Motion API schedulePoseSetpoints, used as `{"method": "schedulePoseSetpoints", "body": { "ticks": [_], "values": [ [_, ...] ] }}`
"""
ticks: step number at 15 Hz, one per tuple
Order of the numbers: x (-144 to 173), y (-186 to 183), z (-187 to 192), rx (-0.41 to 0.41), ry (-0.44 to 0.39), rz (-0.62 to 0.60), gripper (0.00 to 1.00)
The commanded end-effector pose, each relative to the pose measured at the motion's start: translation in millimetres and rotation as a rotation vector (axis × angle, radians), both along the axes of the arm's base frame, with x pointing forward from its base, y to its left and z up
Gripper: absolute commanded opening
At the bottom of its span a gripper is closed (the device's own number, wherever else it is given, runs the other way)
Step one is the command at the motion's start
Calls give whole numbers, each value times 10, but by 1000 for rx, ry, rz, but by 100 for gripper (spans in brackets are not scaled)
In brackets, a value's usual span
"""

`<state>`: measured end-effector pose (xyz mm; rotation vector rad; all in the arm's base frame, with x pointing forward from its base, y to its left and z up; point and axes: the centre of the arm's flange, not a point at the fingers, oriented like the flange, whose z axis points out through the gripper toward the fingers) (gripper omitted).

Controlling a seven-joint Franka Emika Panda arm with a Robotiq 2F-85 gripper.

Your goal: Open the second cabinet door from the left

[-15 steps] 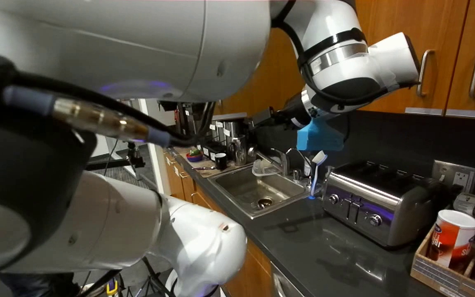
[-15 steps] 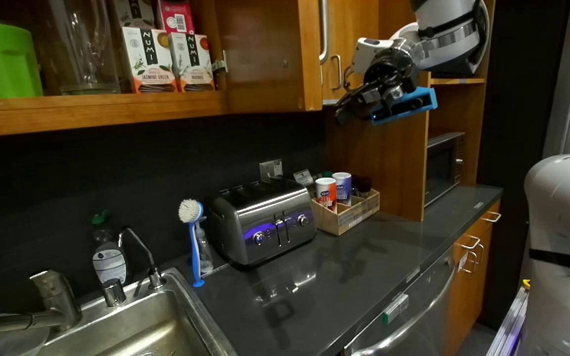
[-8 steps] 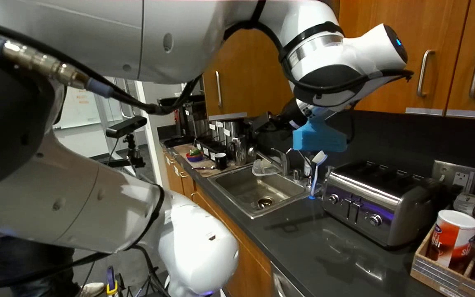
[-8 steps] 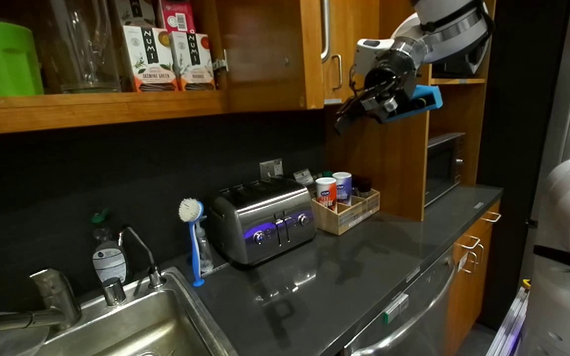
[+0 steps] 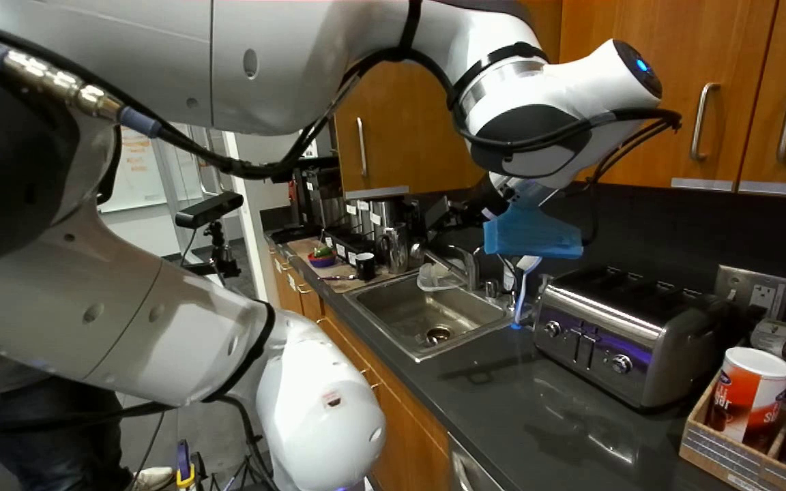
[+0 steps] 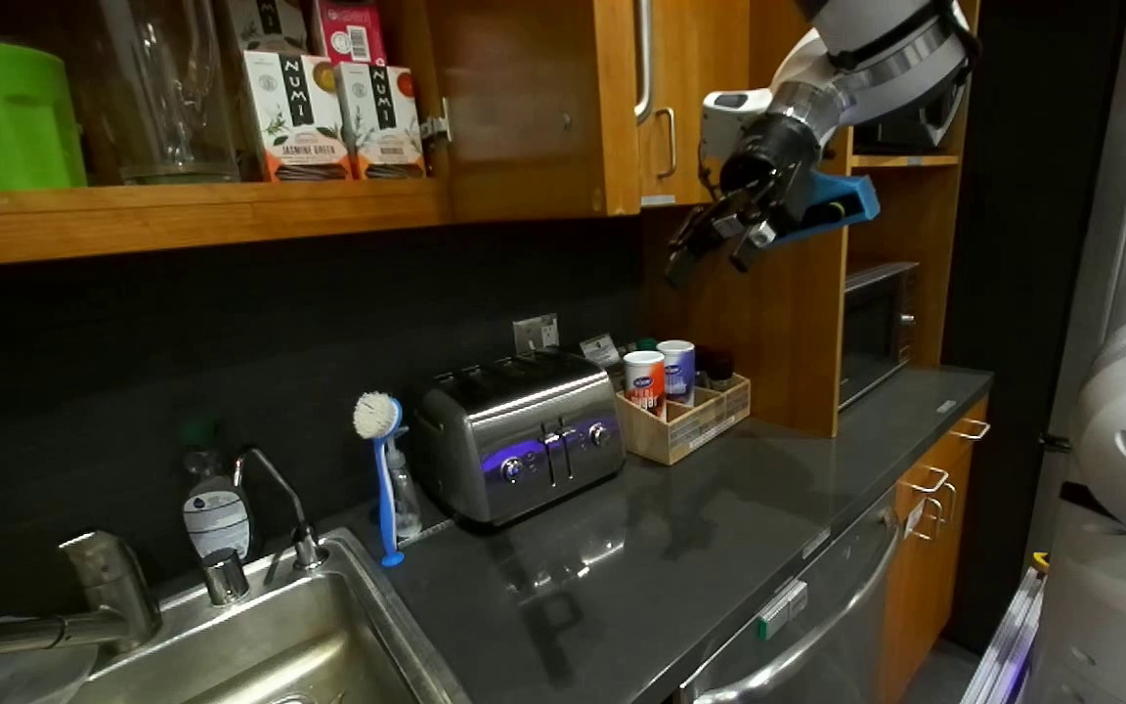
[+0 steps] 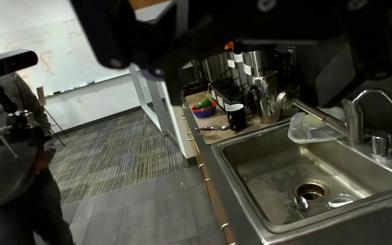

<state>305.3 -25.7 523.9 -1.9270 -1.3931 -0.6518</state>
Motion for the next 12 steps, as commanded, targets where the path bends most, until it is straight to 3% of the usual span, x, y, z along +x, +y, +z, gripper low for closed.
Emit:
{"method": "schedulePoseSetpoints", "body": {
  "ticks": [1,12],
  "values": [
    [20,-1,-47,-50,2,-44,100],
    [47,-137,-195,-159,29,-156,100]
  ]
}}
